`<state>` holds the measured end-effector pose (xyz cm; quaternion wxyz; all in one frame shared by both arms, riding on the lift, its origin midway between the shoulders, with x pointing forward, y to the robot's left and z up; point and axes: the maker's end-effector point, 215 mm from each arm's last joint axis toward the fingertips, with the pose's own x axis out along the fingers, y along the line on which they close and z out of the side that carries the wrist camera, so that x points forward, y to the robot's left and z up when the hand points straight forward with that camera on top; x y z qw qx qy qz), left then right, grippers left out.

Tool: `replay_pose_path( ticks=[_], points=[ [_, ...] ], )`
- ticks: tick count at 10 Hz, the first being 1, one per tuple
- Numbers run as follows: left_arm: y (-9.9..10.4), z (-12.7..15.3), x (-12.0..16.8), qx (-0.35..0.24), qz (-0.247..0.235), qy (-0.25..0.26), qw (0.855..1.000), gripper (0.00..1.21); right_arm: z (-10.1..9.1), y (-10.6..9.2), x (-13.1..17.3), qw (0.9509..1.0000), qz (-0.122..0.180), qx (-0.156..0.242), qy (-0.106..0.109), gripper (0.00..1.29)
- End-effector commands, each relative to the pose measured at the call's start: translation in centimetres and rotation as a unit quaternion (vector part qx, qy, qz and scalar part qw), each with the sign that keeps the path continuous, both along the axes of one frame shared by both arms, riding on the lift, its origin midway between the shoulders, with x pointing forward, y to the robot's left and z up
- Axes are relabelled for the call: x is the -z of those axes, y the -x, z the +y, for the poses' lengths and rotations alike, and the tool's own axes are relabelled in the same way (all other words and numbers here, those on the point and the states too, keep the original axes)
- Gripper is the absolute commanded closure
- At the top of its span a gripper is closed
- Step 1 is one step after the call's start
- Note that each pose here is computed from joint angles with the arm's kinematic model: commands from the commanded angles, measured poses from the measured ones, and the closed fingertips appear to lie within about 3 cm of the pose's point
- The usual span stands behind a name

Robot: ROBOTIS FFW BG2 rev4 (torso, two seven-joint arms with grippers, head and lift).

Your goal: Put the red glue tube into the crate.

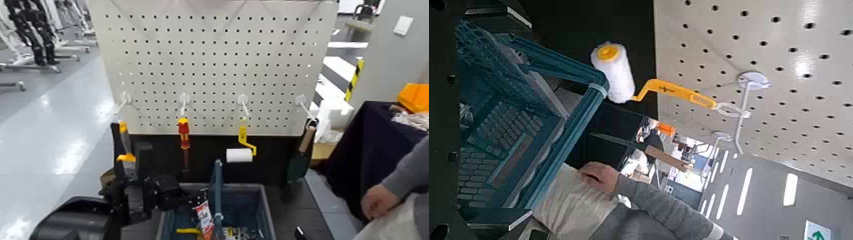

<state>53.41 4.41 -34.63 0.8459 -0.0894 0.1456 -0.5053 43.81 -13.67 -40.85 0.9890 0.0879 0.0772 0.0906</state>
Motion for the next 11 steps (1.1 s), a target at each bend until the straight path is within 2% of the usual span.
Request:
replay_pose_path(
  ticks=[1, 3, 5, 6, 7, 8, 9, 10, 11],
  points=[
    [0.8, 2.7, -2.2, -0.043, -0.027, -0.020, 0.999, 0.00, 0.0, 0.1, -0.1, 1.0000, -0.001, 0.000, 0.001, 0.17],
    [1.2, 5.4, -2.7, -0.109, -0.054, -0.054, 0.991, 0.00, -0.2, 0.1, -0.6, 0.9999, -0.009, 0.005, 0.005, 0.17],
    [1.8, 8.8, -1.5, -0.201, -0.070, -0.068, 0.975, 0.00, -0.6, 0.3, -0.8, 0.9998, -0.011, 0.011, 0.013, 0.17],
    [2.5, 10.6, -0.8, -0.252, -0.092, -0.077, 0.960, 0.00, -0.8, 0.4, -0.7, 0.9998, -0.010, 0.013, 0.014, 0.17],
    [3.3, 12.7, 0.2, -0.325, -0.100, -0.076, 0.937, 0.00, -1.0, 0.6, -0.6, 0.9997, -0.010, 0.015, 0.017, 0.17],
    [4.7, 14.0, 1.2, -0.365, -0.109, -0.079, 0.921, 0.00, -1.5, 0.7, -0.8, 0.9994, -0.015, 0.022, 0.023, 0.17],
    [6.7, 15.0, 3.3, -0.389, -0.101, -0.102, 0.910, 0.00, -1.9, 0.9, -0.7, 0.9992, -0.014, 0.028, 0.027, 0.17],
    [8.3, 15.3, 4.8, -0.391, -0.105, -0.114, 0.908, 0.00, -2.4, 1.2, -0.9, 0.9986, -0.018, 0.034, 0.037, 0.15],
    [9.1, 16.3, 4.6, -0.419, -0.119, -0.103, 0.894, 0.00, -3.1, 1.6, -0.8, 0.9979, -0.015, 0.047, 0.043, 0.14]
  ],
)
